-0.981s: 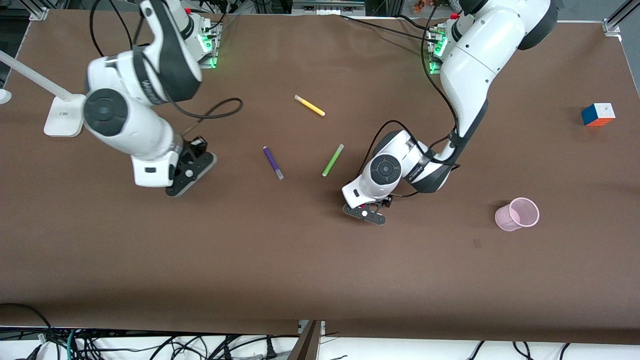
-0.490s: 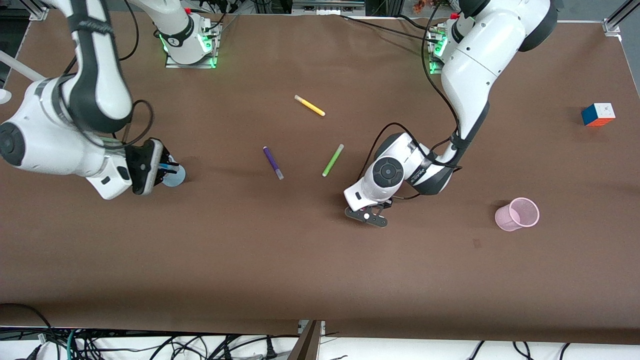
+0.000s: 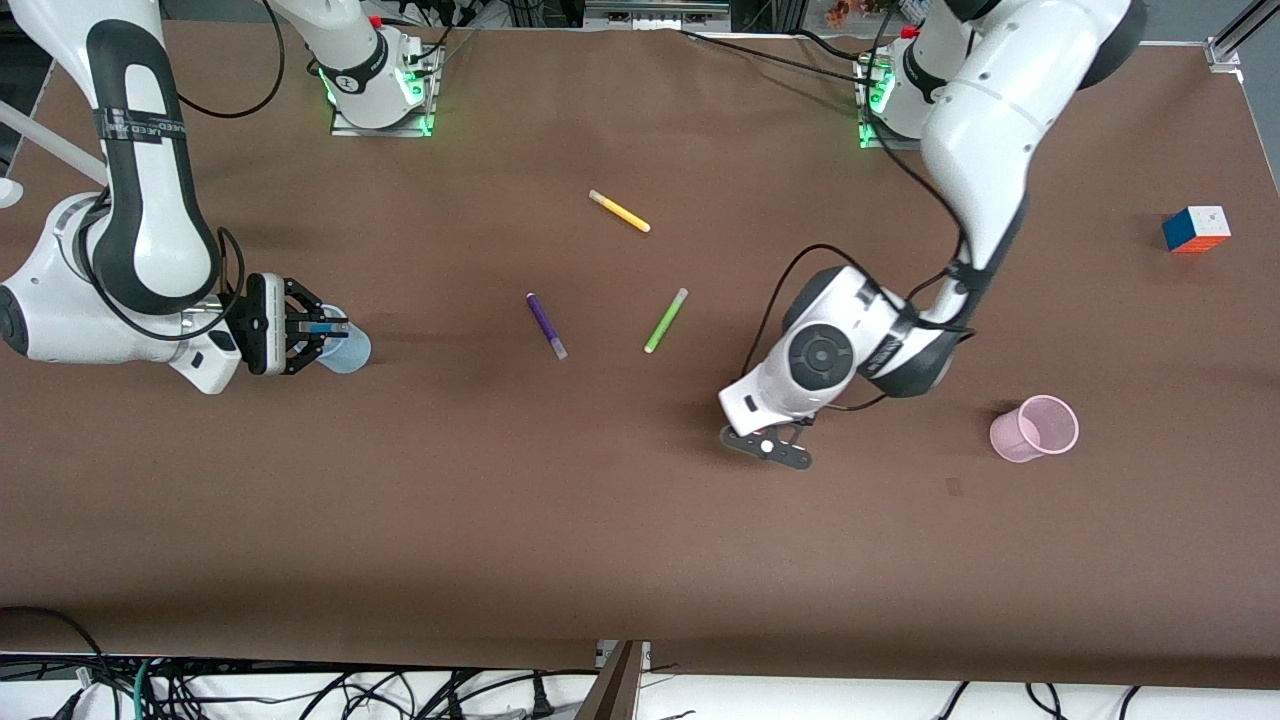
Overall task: Place pink and blue markers in matching cups
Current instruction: 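Carry the blue marker to the blue cup while the left gripper carries the pink marker, then drop the blue marker into the blue cup while the left gripper lowers the pink marker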
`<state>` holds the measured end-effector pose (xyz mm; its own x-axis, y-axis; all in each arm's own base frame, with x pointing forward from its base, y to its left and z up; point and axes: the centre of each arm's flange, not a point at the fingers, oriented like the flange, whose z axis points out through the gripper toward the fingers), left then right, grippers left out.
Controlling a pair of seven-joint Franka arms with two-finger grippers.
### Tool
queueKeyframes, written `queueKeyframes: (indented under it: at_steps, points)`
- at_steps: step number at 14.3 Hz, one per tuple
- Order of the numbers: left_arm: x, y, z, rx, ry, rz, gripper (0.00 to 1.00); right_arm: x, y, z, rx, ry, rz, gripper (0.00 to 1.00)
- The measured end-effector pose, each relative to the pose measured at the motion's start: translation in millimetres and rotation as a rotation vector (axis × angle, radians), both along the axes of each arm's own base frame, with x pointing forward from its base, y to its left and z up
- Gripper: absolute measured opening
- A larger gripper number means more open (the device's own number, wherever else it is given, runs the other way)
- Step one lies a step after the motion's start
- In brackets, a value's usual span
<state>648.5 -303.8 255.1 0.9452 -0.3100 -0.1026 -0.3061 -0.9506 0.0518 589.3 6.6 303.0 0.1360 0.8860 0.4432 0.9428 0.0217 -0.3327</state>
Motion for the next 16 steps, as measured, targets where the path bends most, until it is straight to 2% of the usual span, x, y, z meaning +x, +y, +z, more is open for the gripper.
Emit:
queueKeyframes:
  at_steps: [3,4,7,10,12,13,16]
  points:
    - [7,60,84,0.008,0.053,-0.058,0.18,-2,0,-3,0.018,-0.01,0.026,0.16]
    - [8,84,108,0.01,0.062,-0.085,0.18,-2,-1,-3,0.02,-0.011,0.024,0.2]
    - [14,153,153,0.001,0.052,-0.214,0.18,0,-16,3,0.014,0.002,-0.046,0.49]
    - [23,222,157,-0.065,0.047,-0.354,0.18,13,-18,39,-0.038,0.103,-0.238,0.8]
    - [25,260,154,-0.122,0.048,-0.385,0.18,21,-16,69,-0.11,0.187,-0.394,0.99]
    - [25,273,153,-0.135,0.048,-0.398,0.18,24,-16,81,-0.166,0.228,-0.477,1.0]
    - [24,291,150,-0.151,0.048,-0.431,0.18,28,-15,112,-0.402,0.315,-0.702,1.0]
